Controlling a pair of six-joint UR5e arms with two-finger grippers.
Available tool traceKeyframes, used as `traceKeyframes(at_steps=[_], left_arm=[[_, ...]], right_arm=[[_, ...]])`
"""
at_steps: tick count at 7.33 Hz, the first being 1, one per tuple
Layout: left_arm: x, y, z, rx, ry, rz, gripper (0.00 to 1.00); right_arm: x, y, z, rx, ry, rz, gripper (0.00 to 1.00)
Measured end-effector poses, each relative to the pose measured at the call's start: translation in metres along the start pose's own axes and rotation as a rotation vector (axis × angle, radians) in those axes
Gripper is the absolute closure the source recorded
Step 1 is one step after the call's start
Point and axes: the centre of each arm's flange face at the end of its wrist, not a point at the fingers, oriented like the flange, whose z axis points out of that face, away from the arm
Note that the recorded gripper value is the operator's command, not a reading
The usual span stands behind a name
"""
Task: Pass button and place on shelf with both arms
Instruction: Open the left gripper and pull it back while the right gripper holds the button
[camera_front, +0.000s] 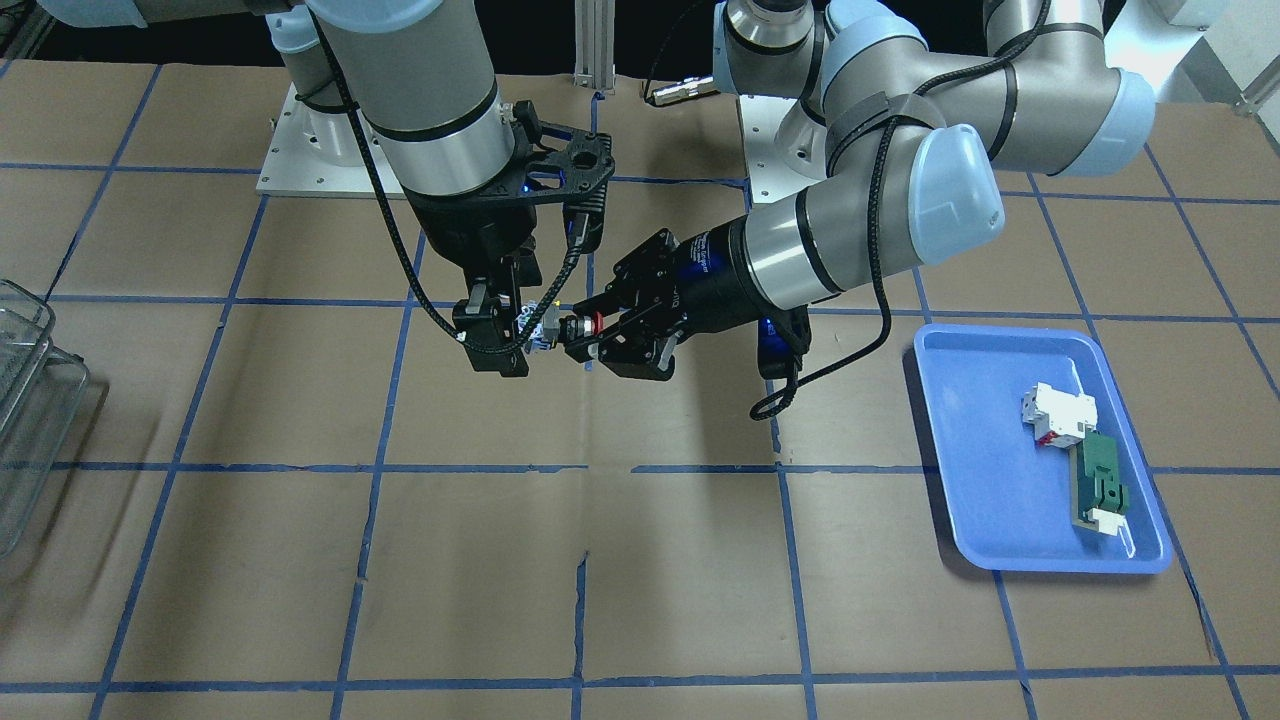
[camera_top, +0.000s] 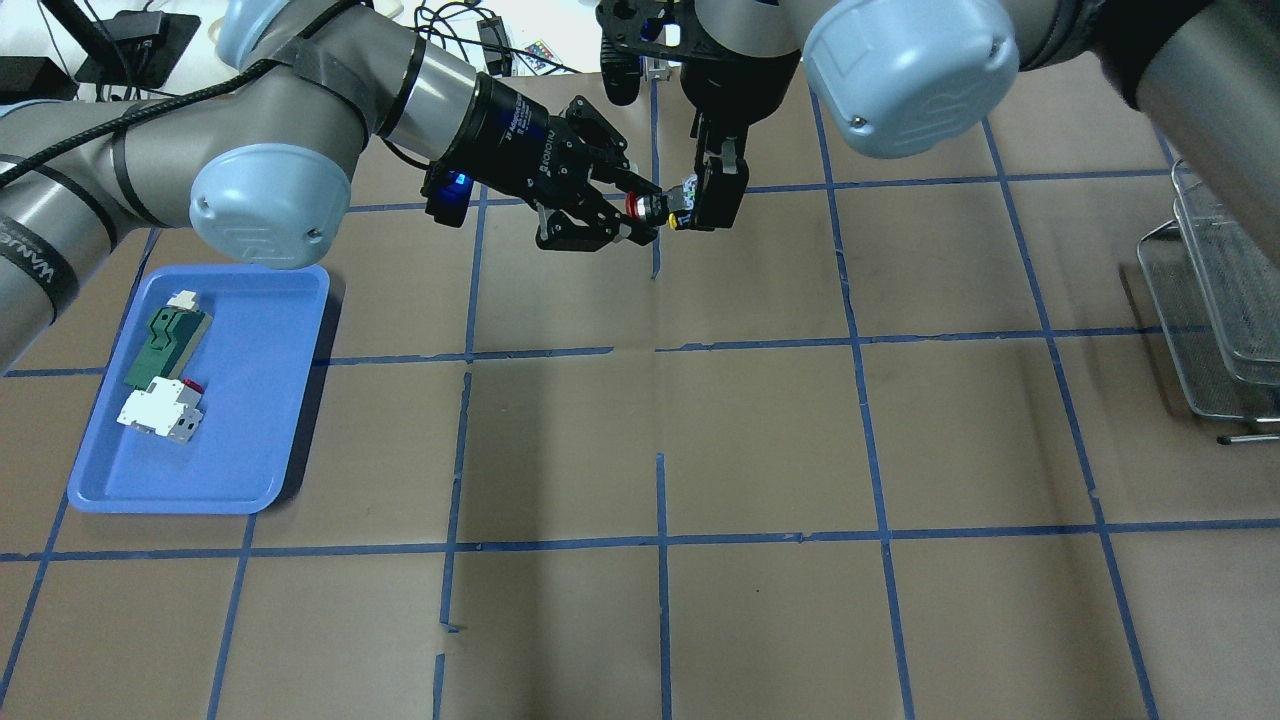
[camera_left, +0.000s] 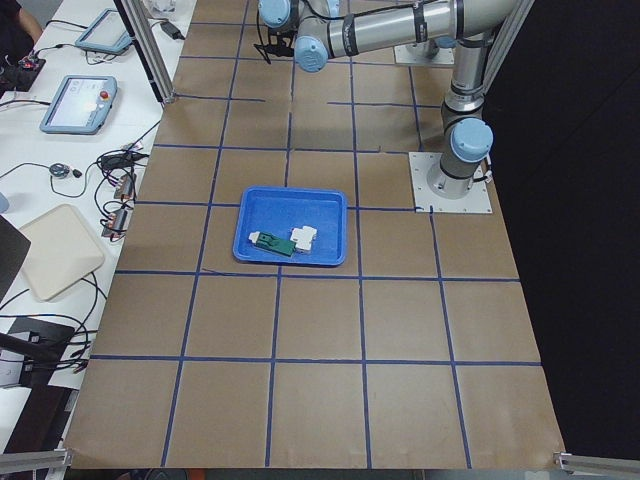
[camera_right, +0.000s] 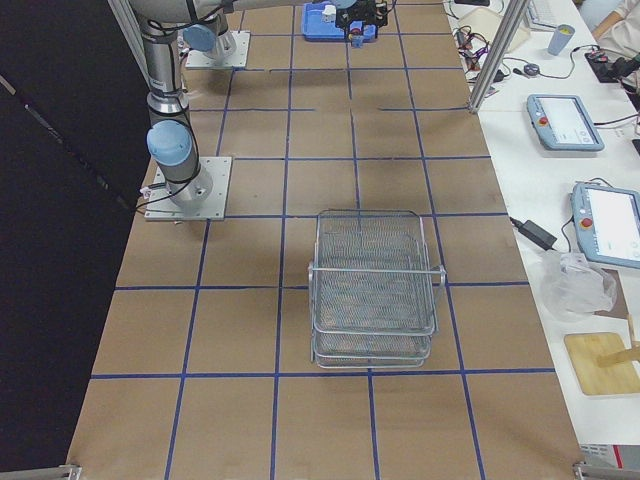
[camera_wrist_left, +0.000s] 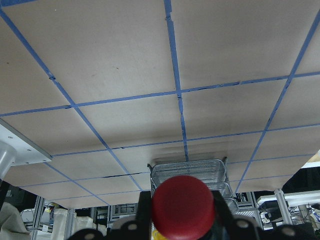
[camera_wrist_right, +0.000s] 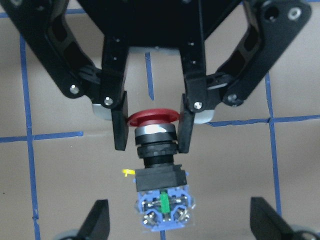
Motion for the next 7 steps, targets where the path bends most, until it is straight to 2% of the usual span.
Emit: traceKeyframes(at_steps=[2, 3, 4, 5, 7], left_arm=[[0.0, 0.0, 0.0, 0.0, 0.001, 0.0, 1.0], [0.0, 0.0, 0.0, -0.001, 0.001, 0.0, 1.0], [0.0, 0.001, 0.0, -0.001, 0.002, 0.0, 1.0], [0.0, 0.001, -0.001, -0.001, 0.002, 0.001, 1.0], [0.0, 0.001, -0.001, -0.001, 0.003, 0.001, 1.0]], right_arm=[[-0.004, 0.002, 0.015, -0.009, -0.025, 0.014, 0.0], [-0.003, 0.002, 0.022, -0.013, -0.037, 0.013, 0.2], [-0.001, 0.002, 0.028, -0.015, -0.042, 0.009, 0.72], [0.001, 0.001, 0.03, -0.014, -0.04, 0.004, 0.87], [0.001, 0.001, 0.028, -0.011, -0.033, -0.003, 0.99]])
